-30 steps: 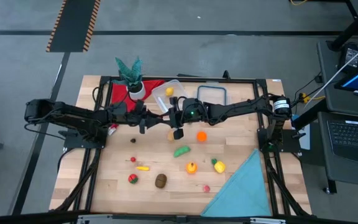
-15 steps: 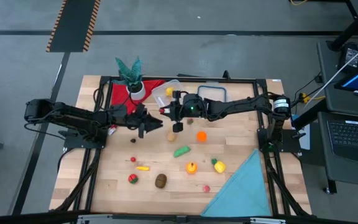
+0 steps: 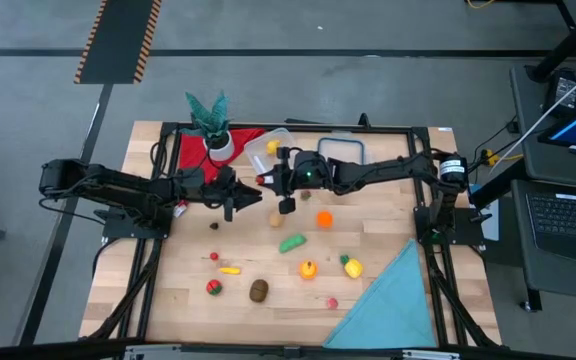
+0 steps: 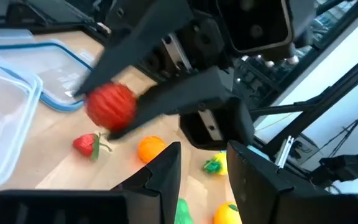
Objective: Pick and placing Produce into tupperware
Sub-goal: Put the raspberry into the transparent bin
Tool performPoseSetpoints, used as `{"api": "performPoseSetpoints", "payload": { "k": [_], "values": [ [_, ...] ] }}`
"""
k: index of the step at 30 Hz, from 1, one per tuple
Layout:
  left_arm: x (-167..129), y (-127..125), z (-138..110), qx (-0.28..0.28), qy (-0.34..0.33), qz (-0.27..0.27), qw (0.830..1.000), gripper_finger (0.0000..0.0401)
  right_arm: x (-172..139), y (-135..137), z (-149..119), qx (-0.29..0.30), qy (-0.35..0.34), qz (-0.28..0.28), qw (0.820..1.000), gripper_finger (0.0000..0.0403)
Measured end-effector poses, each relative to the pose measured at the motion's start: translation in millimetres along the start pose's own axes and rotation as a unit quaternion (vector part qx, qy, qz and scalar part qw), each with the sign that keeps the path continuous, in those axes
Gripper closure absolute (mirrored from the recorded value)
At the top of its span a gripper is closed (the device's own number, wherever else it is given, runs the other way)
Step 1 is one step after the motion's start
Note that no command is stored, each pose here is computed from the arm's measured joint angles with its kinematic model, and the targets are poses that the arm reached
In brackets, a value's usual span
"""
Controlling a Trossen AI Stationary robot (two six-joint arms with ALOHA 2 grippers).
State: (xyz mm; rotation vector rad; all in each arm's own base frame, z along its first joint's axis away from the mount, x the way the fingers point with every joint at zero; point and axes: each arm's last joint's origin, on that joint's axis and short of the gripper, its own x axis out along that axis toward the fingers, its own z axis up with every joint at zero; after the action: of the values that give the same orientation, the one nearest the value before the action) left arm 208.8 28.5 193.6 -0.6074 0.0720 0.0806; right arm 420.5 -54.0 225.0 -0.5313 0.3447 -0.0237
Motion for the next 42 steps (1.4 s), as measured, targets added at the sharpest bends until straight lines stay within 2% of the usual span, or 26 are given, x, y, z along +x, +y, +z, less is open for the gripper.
{"api": "performPoseSetpoints", "payload": {
  "k": [5, 13, 20, 25, 33, 42],
  "values": [
    [-0.1, 4.1, -2.1, 0.021, -0.001, 0.04, 0.999, 0.0276, -8.1, -4.6, 6.9, -0.001, 0.004, -0.008, 1.0, 0.0312],
    [-0.3, 6.0, -0.3, 0.046, -0.017, 0.065, 0.997, 0.0223, -14.9, -6.3, 11.3, -0.002, 0.011, -0.001, 1.0, 0.0313],
    [-0.7, 8.9, 2.6, 0.021, -0.03, 0.074, 0.997, 0.0191, -15.0, -2.1, 11.5, -0.005, 0.018, 0.008, 1.0, 0.0313],
    [-0.7, 8.6, 3.5, 0.008, -0.034, 0.07, 0.997, 0.0189, -15.1, 4.7, 15.9, -0.009, -0.003, 0.04, 0.999, 0.0313],
    [-0.2, 0.4, 6.0, -0.001, -0.057, 0.042, 0.997, 0.0196, -15.1, 7.1, 19.3, -0.017, -0.015, 0.043, 0.999, 0.0313],
    [0.2, -3.9, 3.5, 0.0, -0.052, 0.031, 0.998, 0.02, -15.1, 6.3, 20.6, -0.018, -0.022, 0.038, 0.999, 0.0313]
  ]
}}
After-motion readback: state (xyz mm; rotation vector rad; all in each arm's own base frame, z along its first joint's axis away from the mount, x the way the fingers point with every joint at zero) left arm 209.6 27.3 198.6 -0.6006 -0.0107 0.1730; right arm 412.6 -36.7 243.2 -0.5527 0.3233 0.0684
